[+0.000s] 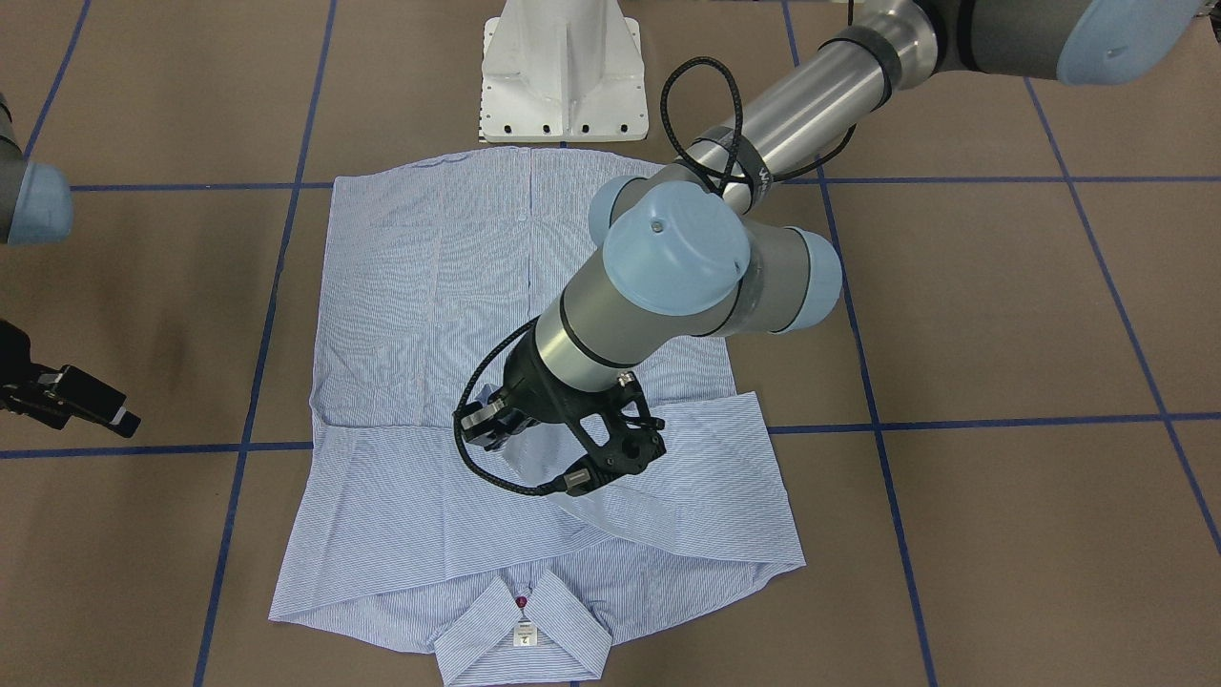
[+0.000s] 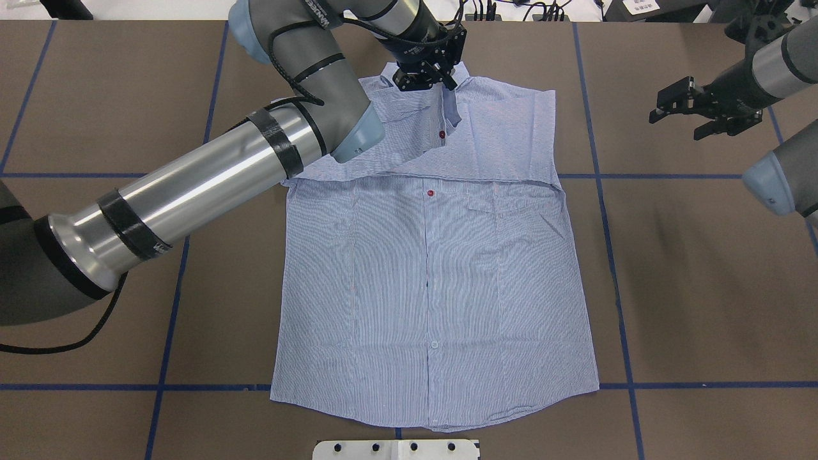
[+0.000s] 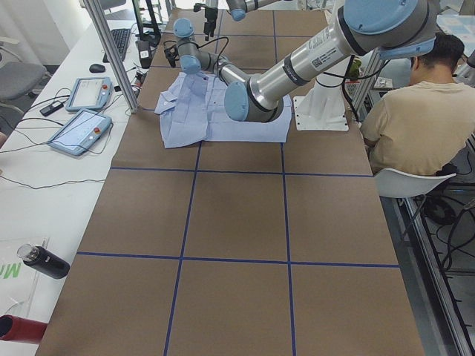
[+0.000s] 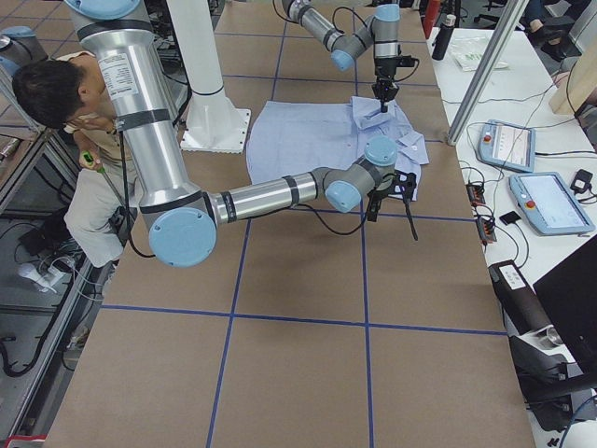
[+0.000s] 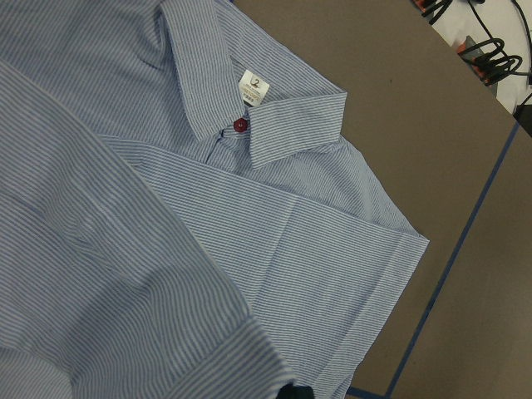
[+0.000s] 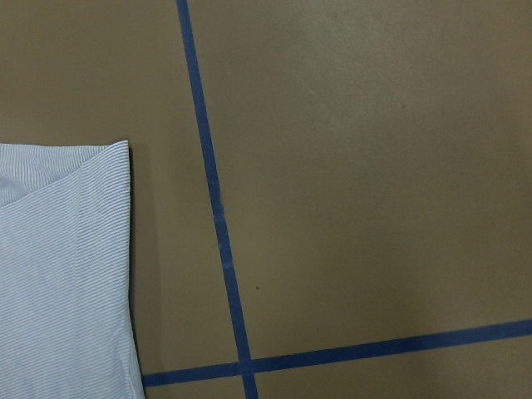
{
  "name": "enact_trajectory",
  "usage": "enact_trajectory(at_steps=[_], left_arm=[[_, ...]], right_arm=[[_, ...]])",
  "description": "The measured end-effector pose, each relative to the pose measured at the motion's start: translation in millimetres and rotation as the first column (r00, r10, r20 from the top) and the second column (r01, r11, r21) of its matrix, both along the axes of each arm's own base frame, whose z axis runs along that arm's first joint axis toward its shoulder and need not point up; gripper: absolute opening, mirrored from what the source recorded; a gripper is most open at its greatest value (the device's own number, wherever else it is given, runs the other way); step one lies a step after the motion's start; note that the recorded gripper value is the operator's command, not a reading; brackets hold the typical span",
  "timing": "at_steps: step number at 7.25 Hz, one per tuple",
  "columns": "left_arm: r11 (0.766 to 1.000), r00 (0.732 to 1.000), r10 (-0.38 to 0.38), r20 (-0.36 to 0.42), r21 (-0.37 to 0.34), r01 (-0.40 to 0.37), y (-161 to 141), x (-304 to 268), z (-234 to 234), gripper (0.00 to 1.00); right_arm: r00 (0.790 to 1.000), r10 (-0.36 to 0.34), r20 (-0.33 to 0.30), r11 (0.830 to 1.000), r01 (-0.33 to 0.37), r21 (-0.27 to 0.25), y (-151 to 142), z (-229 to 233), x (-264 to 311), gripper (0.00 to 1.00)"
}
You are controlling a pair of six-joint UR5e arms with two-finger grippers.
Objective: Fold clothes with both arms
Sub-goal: 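Release the sleeve near the collar and lift the left gripper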
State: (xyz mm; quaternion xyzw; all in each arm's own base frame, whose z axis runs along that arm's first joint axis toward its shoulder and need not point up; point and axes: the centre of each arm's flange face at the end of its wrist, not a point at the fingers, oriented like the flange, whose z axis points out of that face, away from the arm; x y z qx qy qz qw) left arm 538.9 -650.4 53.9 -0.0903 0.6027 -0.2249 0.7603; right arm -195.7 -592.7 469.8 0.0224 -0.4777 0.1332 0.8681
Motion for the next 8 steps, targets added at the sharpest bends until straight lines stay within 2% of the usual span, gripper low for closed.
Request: enact_trajectory(at_steps=[4,8], left_arm=[[0.999,0.998,-0.046,-0.038,-0.022,0.045,31,46,-22,0.0],[0.998,0.997,-0.063,-0.045,-0.024,0.062,36,66,-15,0.0]], right_arm=[[1.0,0.011,0.023,1.0,-0.011,-0.01,-3,1,23,1.0],[0.999,0.012,0.032,1.0,-0.011,-0.017,-4,11,40,1.0]])
